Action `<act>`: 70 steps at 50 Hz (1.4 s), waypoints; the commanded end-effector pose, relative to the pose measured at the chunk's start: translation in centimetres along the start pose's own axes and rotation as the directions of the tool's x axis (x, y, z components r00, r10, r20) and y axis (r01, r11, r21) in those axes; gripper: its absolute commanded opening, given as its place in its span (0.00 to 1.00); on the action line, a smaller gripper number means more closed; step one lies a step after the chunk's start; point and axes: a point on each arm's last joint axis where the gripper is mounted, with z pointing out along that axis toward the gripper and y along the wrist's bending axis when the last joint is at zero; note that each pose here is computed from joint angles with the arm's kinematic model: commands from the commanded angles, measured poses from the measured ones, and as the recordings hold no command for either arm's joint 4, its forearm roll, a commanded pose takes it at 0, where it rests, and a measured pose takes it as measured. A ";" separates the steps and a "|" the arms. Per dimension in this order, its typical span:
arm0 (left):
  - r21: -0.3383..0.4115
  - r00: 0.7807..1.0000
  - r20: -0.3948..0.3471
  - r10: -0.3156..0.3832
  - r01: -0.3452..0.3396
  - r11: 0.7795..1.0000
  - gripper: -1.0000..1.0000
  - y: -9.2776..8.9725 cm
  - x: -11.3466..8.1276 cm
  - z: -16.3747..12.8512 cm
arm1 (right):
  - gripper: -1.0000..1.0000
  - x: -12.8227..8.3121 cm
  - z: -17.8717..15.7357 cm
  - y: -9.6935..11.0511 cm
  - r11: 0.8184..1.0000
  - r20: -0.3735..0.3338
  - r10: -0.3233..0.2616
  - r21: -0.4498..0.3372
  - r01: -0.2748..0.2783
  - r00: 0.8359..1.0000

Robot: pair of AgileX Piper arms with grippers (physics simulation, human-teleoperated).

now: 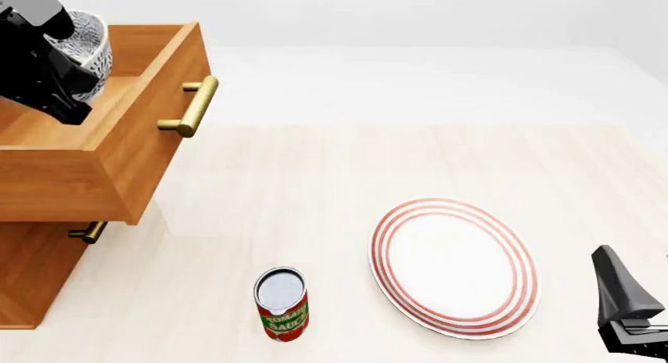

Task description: Put the bowl in the top drawer of the cabinet.

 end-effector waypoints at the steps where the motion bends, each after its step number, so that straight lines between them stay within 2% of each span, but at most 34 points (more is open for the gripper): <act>1: 0.002 1.000 -0.011 -0.007 0.008 1.000 0.00 -0.3 0.6 0.7 | 1.00 0.0 0.0 0.0 1.000 0.000 0.000 0.000 0.000 1.000; 12: -0.014 1.000 -0.030 -0.005 0.005 1.000 0.00 -0.1 1.4 1.1 | 1.00 0.0 0.0 0.0 1.000 0.000 0.000 0.000 0.000 1.000; 27: -0.031 1.000 -0.025 -0.019 0.018 0.999 0.00 0.5 1.2 1.5 | 1.00 0.0 0.0 0.0 1.000 0.000 0.000 0.000 0.000 1.000; 28: -0.038 0.999 -0.020 -0.030 0.029 0.999 1.00 0.8 1.0 1.4 | 1.00 0.0 0.0 0.0 1.000 0.000 0.000 0.000 0.000 1.000; 33: -0.034 0.998 0.002 -0.059 0.059 0.998 1.00 0.9 0.1 1.2 | 1.00 0.0 0.0 0.0 1.000 0.000 0.000 0.000 0.000 1.000; 49: -0.053 0.998 0.034 -0.056 0.057 0.997 1.00 2.0 -1.5 -0.3 | 1.00 0.0 0.0 0.0 1.000 0.000 0.000 0.000 0.000 1.000; 60: -0.089 0.992 0.119 -0.037 0.047 0.995 1.00 3.7 -4.7 -5.3 | 1.00 0.0 0.0 0.0 1.000 0.000 0.000 0.000 0.000 1.000; 70: -0.122 0.982 0.188 -0.001 0.024 0.992 1.00 4.7 -6.7 -9.6 | 1.00 0.0 0.0 0.0 1.000 0.000 0.000 0.000 0.000 1.000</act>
